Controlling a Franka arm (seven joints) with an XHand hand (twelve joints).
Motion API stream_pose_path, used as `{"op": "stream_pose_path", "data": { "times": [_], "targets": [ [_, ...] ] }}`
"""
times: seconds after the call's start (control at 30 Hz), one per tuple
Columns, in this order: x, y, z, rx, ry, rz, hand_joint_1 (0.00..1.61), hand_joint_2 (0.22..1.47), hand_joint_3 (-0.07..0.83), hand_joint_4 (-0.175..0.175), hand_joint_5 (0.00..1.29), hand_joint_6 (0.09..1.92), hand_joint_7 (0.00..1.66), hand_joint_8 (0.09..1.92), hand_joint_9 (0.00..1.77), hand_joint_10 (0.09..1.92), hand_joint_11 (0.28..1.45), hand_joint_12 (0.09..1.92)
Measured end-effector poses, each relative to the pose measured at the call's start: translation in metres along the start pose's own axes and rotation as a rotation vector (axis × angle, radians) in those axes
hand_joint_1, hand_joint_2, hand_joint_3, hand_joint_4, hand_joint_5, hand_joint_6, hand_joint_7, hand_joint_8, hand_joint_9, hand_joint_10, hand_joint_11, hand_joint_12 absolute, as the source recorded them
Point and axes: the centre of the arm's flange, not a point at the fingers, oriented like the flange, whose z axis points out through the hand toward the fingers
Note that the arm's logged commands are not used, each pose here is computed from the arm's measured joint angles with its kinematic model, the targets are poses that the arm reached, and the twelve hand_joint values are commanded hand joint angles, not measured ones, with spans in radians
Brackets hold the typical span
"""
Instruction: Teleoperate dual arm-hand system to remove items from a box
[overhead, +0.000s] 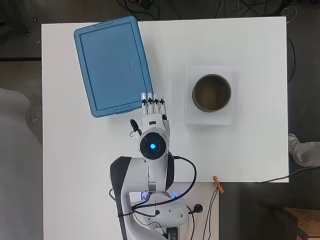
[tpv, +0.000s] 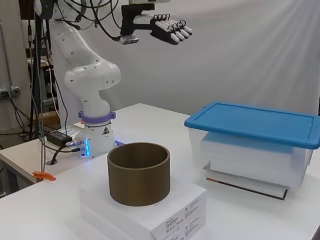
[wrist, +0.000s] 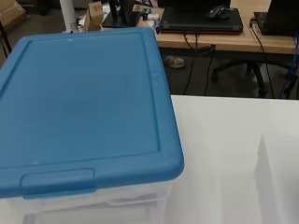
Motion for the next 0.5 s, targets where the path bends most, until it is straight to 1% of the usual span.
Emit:
{"op": "stream_pose_path", "data": {
  "times": [0.07,0.1,0.13,0.2,0.23,0.3,0.37,0.4,0.47,0.5],
  "targets": [
    [-0.008,0.010,-0.012,-0.005,0.050,-0.038,0.39,1.14,0.002,0.030,0.17,0.09,0.27,0.09,0.34,0.09,0.42,0.09],
    [-0.018,0.023,-0.016,0.014,0.101,-0.068,0.41,1.13,-0.001,0.029,0.17,0.09,0.27,0.09,0.35,0.09,0.43,0.09],
    [-0.026,0.038,-0.015,0.044,0.148,-0.091,0.43,1.12,-0.005,0.027,0.18,0.09,0.27,0.09,0.35,0.09,0.43,0.09],
    [-0.040,0.077,0.007,0.147,0.241,-0.141,0.47,1.10,-0.013,0.024,0.18,0.09,0.26,0.09,0.35,0.09,0.43,0.09],
    [-0.043,0.096,0.026,0.208,0.275,-0.161,0.48,1.09,-0.015,0.025,0.17,0.09,0.25,0.09,0.33,0.09,0.43,0.09],
    [-0.040,0.134,0.083,0.352,0.320,-0.189,0.49,1.07,-0.017,0.028,0.17,0.09,0.23,0.09,0.31,0.09,0.42,0.09],
    [-0.035,0.164,0.152,0.491,0.328,-0.193,0.49,1.06,-0.016,0.038,0.17,0.09,0.26,0.09,0.32,0.09,0.42,0.09],
    [-0.037,0.175,0.184,0.544,0.322,-0.184,0.48,1.05,-0.012,0.044,0.17,0.09,0.28,0.09,0.34,0.09,0.43,0.09],
    [-0.039,0.187,0.221,0.587,0.300,-0.174,0.46,1.04,-0.006,0.057,0.17,0.09,0.32,0.09,0.37,0.09,0.44,0.09],
    [-0.035,0.190,0.228,0.580,0.280,-0.189,0.45,1.05,-0.004,0.061,0.16,0.09,0.34,0.09,0.40,0.09,0.46,0.09]
  ]
}}
